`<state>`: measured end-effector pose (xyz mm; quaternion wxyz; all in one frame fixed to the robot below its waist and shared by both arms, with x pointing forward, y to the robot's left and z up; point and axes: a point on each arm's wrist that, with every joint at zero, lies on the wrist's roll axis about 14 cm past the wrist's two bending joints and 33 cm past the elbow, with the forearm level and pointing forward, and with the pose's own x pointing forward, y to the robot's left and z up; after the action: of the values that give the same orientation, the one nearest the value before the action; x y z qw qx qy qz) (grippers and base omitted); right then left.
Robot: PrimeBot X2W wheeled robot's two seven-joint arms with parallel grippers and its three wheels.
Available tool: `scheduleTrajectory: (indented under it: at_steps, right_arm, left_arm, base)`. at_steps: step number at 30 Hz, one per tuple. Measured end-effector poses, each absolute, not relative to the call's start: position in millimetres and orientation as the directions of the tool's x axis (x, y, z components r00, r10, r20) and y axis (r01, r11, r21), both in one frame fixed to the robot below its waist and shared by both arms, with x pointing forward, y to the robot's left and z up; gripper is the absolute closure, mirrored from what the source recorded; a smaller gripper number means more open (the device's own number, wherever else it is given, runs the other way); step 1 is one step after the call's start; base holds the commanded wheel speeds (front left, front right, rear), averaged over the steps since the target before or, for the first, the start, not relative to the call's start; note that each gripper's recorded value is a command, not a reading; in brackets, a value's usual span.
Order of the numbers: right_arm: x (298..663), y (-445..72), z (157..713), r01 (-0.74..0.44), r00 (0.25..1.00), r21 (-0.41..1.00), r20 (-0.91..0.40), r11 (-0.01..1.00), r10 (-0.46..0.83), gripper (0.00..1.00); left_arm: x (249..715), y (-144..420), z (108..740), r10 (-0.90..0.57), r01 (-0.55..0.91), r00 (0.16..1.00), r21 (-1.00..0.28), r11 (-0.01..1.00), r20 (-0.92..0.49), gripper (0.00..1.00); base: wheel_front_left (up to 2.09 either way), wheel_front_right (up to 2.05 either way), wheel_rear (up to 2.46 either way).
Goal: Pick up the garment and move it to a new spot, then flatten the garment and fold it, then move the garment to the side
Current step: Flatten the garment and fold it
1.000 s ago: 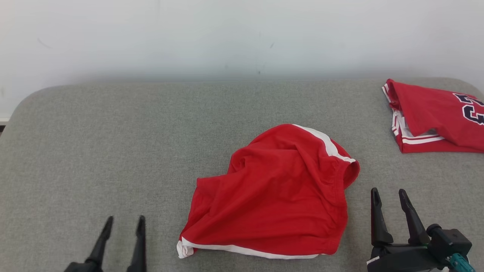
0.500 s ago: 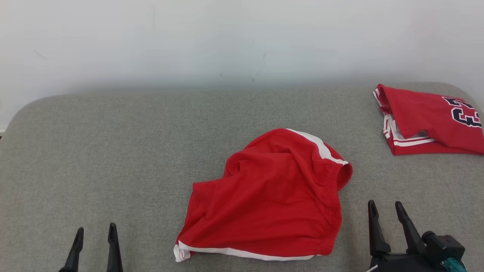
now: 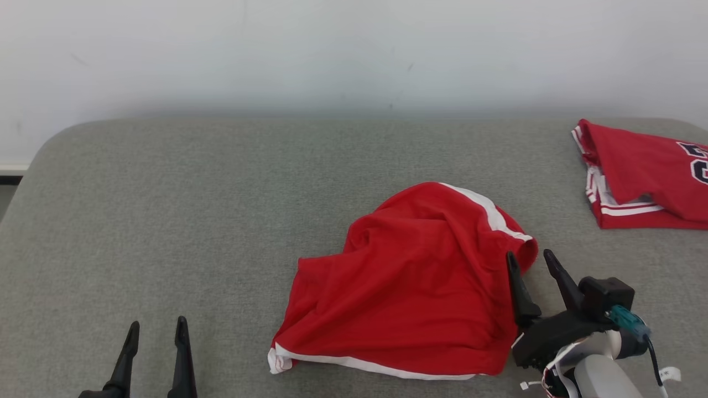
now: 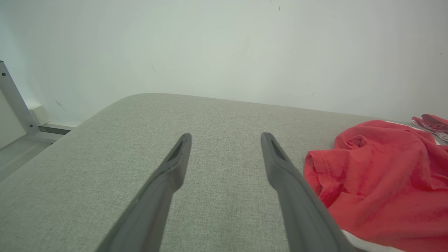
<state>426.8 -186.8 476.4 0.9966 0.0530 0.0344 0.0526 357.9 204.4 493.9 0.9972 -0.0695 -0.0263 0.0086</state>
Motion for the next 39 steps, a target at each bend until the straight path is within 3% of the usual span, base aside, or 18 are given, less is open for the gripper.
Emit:
scheduleTrajectory:
  at_steps: [10,11,12,16,27,32,33,34,35,39]
  right_arm:
    - [444,-173,429,-0.118,0.961,0.116,-0.239,0.986,0.143,0.00]
    - [445,-170,426,-0.121,0.958,0.119,-0.247,0.985,0.148,0.74]
    - [446,-167,425,-0.125,0.955,0.125,-0.252,0.984,0.153,1.00]
    - [452,-163,427,-0.141,0.954,0.117,-0.247,0.983,0.167,1.00]
    - [504,-193,495,-0.135,0.987,0.021,-0.080,0.991,0.136,1.00]
    - [520,-201,500,-0.118,0.988,0.011,-0.094,0.993,0.119,1.00]
    - [521,-199,496,-0.123,0.986,0.007,-0.112,0.992,0.123,0.93]
    - [521,-197,491,-0.128,0.983,0.005,-0.130,0.992,0.127,0.15]
    - [520,-196,483,-0.128,0.978,0.009,-0.162,0.992,0.128,0.00]
    - [515,-190,477,-0.136,0.975,0.025,-0.175,0.990,0.138,0.00]
  left_arm:
    - [351,214,490,0.059,-0.053,0.998,-0.144,0.988,0.036,0.00]
    - [350,217,489,0.067,-0.061,0.997,-0.145,0.988,0.035,0.00]
    - [349,219,489,0.074,-0.068,0.997,-0.145,0.987,0.035,0.00]
    - [345,222,490,0.086,-0.080,0.996,-0.147,0.986,0.035,0.00]
    - [346,216,488,0.072,-0.067,0.997,-0.163,0.984,0.029,0.00]
    - [346,215,485,0.070,-0.066,0.997,-0.172,0.983,0.020,0.00]
    - [345,215,484,0.070,-0.067,0.997,-0.173,0.983,0.016,0.00]
    - [345,215,482,0.071,-0.068,0.997,-0.173,0.983,0.011,0.00]
    - [344,215,481,0.072,-0.069,0.997,-0.173,0.982,0.008,0.00]
    - [344,216,481,0.076,-0.074,0.997,-0.174,0.982,0.007,0.00]
  base:
    - [0.00,0.00,0.00]
    - [0.00,0.00,0.00]
    - [0.00,0.00,0.00]
    - [0.00,0.00,0.00]
    - [0.00,0.00,0.00]
    - [0.00,0.00,0.00]
    - [0.00,0.00,0.00]
    - [0.00,0.00,0.00]
    - [0.00,0.00,0.00]
    - [0.00,0.00,0.00]
